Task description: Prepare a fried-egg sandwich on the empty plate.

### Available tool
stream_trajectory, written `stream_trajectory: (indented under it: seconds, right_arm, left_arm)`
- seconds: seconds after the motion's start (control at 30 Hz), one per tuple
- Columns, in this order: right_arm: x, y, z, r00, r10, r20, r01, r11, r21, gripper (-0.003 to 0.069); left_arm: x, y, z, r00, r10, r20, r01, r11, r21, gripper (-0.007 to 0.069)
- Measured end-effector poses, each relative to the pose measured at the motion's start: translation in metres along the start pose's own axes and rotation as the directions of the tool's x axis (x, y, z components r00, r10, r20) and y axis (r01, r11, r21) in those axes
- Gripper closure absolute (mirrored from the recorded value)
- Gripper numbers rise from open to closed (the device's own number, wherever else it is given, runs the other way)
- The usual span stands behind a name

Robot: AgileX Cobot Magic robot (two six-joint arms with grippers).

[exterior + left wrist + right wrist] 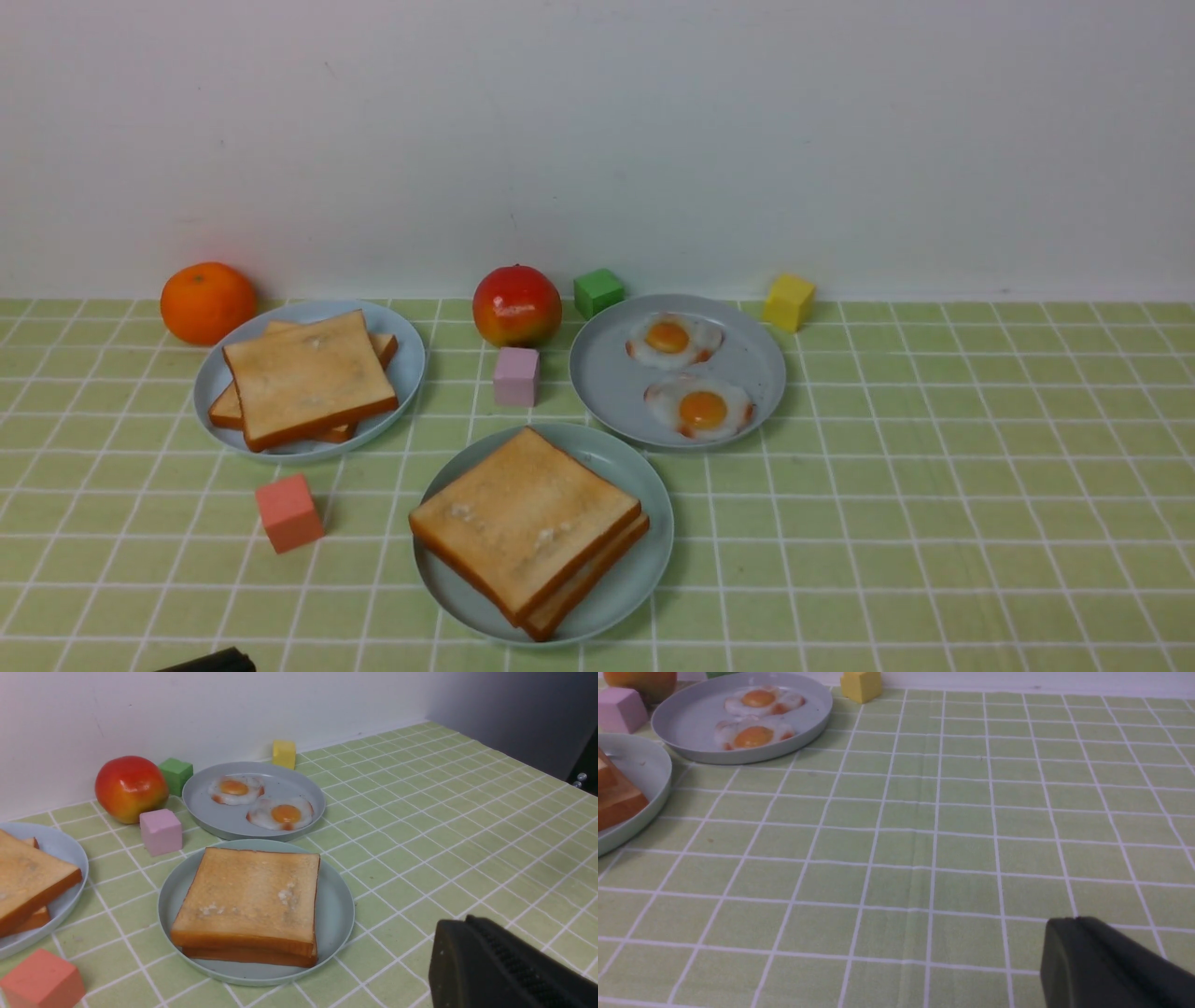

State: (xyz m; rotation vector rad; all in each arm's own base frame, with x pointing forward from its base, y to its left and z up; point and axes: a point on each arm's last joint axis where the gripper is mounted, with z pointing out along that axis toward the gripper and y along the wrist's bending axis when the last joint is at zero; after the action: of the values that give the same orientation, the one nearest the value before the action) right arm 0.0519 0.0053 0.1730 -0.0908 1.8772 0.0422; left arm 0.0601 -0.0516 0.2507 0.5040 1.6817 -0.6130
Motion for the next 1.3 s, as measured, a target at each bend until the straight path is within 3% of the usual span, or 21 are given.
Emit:
stream_trajectory:
  seconds: [0.13,0.23,0.37,0.47,0.57,0.73,1.3]
  right_arm:
    - [0.000,0.000,0.000,1.000,0.001,0.000,-0.001,1.000,0.000,0.0664]
    - [0.000,0.000,0.000,1.000,0.001,0.000,-0.001,1.000,0.000,0.0662]
    - [0.000,0.000,0.000,1.000,0.001,0.000,-0.001,1.000,0.000,0.0662]
    - [0.000,0.000,0.000,1.000,0.001,0.000,-0.001,1.000,0.000,0.0660]
    - [0.000,0.000,0.000,1.000,0.001,0.000,-0.001,1.000,0.000,0.0656]
    - [0.000,0.000,0.000,1.000,0.001,0.000,-0.001,1.000,0.001,0.0653]
    - [0.000,0.000,0.000,1.000,0.000,0.000,0.000,1.000,0.002,0.0638]
  left_arm:
    - [0.002,0.004,0.000,0.999,-0.005,0.050,0.007,0.999,-0.042,0.0627]
    - [0.003,0.015,-0.007,0.991,-0.019,0.135,0.044,0.982,-0.184,0.0638]
    - [0.018,0.029,-0.023,0.979,0.007,0.205,0.081,0.905,-0.418,0.0638]
    - [0.038,0.035,-0.027,0.980,-0.020,0.197,0.120,0.849,-0.514,0.0638]
    - [0.071,0.043,-0.026,0.973,-0.199,0.119,0.230,0.761,-0.607,0.0638]
    - [0.082,0.043,-0.026,0.947,-0.307,0.092,0.294,0.721,-0.627,0.0638]
    - [0.082,0.043,-0.026,0.944,-0.314,0.096,0.303,0.719,-0.625,0.0638]
